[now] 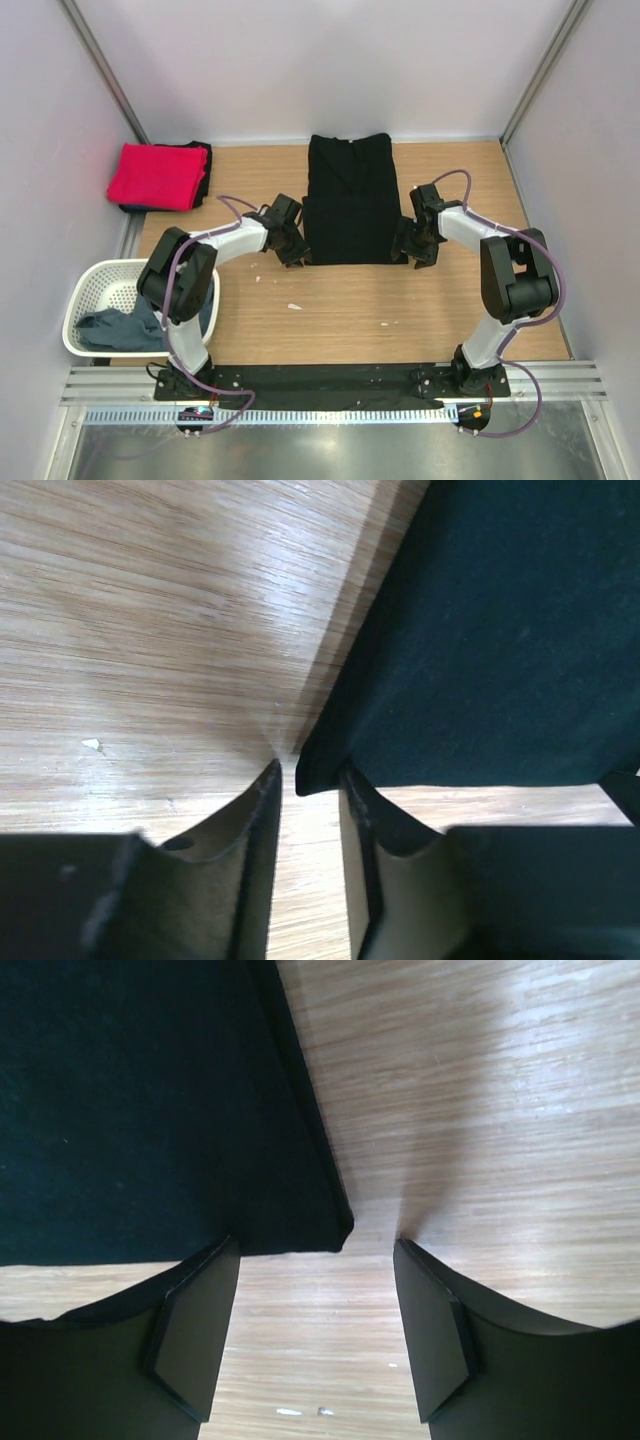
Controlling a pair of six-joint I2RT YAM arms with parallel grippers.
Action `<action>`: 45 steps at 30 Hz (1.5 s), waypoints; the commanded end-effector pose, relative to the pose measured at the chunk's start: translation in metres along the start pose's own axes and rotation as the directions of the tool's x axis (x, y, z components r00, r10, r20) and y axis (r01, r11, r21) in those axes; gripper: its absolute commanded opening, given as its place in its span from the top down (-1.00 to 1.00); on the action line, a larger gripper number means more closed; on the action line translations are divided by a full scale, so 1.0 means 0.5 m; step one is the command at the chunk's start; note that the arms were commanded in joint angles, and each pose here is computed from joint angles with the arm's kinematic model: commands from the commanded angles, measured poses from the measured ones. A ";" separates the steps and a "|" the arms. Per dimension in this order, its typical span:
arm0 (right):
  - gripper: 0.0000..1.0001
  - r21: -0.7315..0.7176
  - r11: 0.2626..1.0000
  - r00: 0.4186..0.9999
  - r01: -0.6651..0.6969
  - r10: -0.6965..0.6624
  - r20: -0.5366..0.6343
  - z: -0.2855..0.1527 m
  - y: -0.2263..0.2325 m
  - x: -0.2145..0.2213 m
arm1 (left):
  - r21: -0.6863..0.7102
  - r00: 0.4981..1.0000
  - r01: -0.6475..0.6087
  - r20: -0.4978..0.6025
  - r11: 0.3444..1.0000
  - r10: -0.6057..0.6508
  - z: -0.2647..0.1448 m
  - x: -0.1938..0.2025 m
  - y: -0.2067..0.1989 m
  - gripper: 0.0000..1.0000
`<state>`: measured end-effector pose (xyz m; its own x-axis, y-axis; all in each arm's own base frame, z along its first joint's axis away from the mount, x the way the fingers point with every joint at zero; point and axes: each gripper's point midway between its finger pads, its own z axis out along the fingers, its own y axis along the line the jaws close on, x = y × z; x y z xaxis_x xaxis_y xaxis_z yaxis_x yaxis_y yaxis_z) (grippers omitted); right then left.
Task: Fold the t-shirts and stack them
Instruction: Fold the tshirt
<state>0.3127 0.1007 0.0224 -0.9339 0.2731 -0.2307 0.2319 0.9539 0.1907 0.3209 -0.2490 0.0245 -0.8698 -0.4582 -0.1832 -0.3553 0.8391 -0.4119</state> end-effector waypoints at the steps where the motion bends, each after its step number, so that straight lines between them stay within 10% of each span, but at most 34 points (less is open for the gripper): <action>1: -0.36 -0.018 1.000 1.000 0.015 -0.015 0.018 0.009 0.008 -0.013 | 0.001 1.000 -0.002 0.029 1.000 0.002 0.005 -0.018 -0.010 0.42; 10: 0.29 0.027 0.999 1.000 0.021 -0.021 0.012 0.032 -0.010 -0.014 | -0.062 0.999 -0.047 0.020 0.997 0.049 0.017 -0.018 0.014 0.93; 14: 0.96 0.043 0.999 1.000 0.025 -0.024 -0.013 0.028 -0.019 0.000 | -0.104 0.995 -0.096 -0.002 0.990 0.097 0.007 -0.016 0.027 1.00; 45: 0.98 -0.005 0.995 0.946 -0.102 0.096 -0.309 -0.296 -0.070 0.367 | -0.194 0.941 -0.273 -0.255 0.942 0.220 -0.369 0.268 0.129 1.00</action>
<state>0.1173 0.1057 0.1038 -0.9620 0.2707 0.0363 0.2706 0.9268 0.2604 0.1285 -0.2276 0.1209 -0.9915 -0.1258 -0.0328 -0.1136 0.9610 -0.2520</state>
